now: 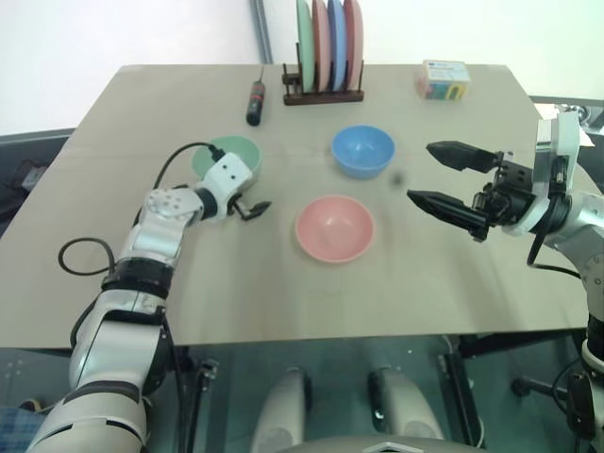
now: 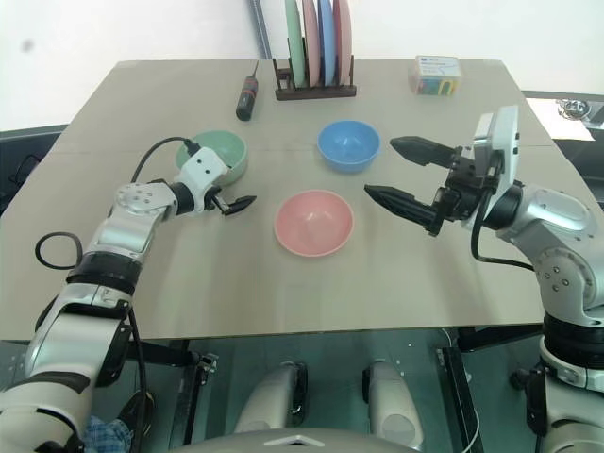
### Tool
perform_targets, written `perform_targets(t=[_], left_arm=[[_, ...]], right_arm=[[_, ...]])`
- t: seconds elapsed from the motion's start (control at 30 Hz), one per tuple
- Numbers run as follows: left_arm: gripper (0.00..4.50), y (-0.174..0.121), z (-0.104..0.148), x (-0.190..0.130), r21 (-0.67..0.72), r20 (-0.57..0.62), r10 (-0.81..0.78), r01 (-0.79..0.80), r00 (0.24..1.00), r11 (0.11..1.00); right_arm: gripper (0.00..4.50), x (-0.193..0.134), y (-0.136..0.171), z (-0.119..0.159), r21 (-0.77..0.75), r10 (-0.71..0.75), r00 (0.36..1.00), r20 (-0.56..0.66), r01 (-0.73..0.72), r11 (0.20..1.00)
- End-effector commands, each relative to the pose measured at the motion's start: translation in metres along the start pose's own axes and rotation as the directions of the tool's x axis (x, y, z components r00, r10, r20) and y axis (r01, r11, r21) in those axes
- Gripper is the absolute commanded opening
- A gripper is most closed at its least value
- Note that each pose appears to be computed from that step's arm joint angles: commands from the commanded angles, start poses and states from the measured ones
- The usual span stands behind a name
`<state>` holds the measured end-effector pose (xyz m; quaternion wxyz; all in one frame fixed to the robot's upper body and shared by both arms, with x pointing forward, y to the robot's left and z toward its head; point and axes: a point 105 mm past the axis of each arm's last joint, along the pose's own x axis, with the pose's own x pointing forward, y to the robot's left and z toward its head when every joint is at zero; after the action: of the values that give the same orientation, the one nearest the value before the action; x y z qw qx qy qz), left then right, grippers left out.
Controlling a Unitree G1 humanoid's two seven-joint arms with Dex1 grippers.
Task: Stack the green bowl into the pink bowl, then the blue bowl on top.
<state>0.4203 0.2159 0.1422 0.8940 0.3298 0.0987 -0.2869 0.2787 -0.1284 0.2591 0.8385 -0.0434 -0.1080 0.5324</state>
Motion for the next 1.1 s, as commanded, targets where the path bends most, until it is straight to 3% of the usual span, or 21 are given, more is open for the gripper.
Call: perform_targets(t=[0.03,0.1,0.27,0.43,0.47,0.5,0.6,0.77,0.93,1.1], left_arm=[[4.24,0.011,0.001,0.001,0.023,-0.005,0.028,-0.028,1.0,0.999],[3.81,0.013,0.002,0.002,-0.013,0.006,0.026,-0.026,1.0,1.0],[1.94,0.018,0.0,0.002,0.014,-0.012,0.042,-0.042,0.999,0.999],[0.62,0.019,0.005,0.0,0.041,0.01,0.033,-0.033,0.999,0.999],[0.08,0.019,0.009,0.0,0.052,0.024,0.028,-0.029,0.999,0.998],[0.02,0.018,0.017,0.0,0.062,0.048,0.018,-0.021,0.999,0.998],[0.02,0.008,0.071,-0.004,0.156,0.195,-0.081,0.05,0.978,0.986],[0.02,-0.022,0.125,-0.016,0.303,0.299,-0.21,0.116,0.931,0.946],[0.02,-0.075,0.158,-0.037,0.444,0.329,-0.434,0.269,0.838,0.855],[0.02,-0.118,0.154,-0.062,0.566,0.223,-0.627,0.424,0.747,0.707]], right_arm=[[4.5,-0.003,0.004,0.014,-0.062,-0.001,1.0,0.028,0.003,0.998],[4.5,-0.004,0.004,0.014,-0.064,-0.005,1.0,0.025,0.007,0.998],[4.5,-0.005,0.002,0.013,-0.068,-0.012,1.0,0.016,0.013,0.998],[4.5,-0.005,0.001,0.012,-0.067,-0.012,1.0,0.008,0.012,0.998],[4.5,-0.005,0.001,0.012,-0.067,-0.01,1.0,0.007,0.011,0.998],[4.5,-0.005,0.001,0.012,-0.067,-0.008,1.0,0.006,0.008,0.998],[4.5,-0.004,0.001,0.012,-0.065,0.0,1.0,0.002,0.0,0.998],[4.5,-0.003,0.0,0.01,-0.063,0.007,1.0,-0.003,-0.007,0.998],[4.5,-0.002,0.001,0.009,-0.064,0.014,1.0,-0.011,-0.015,0.998],[4.5,-0.003,0.001,0.009,-0.066,0.015,1.0,-0.013,-0.016,0.998]])
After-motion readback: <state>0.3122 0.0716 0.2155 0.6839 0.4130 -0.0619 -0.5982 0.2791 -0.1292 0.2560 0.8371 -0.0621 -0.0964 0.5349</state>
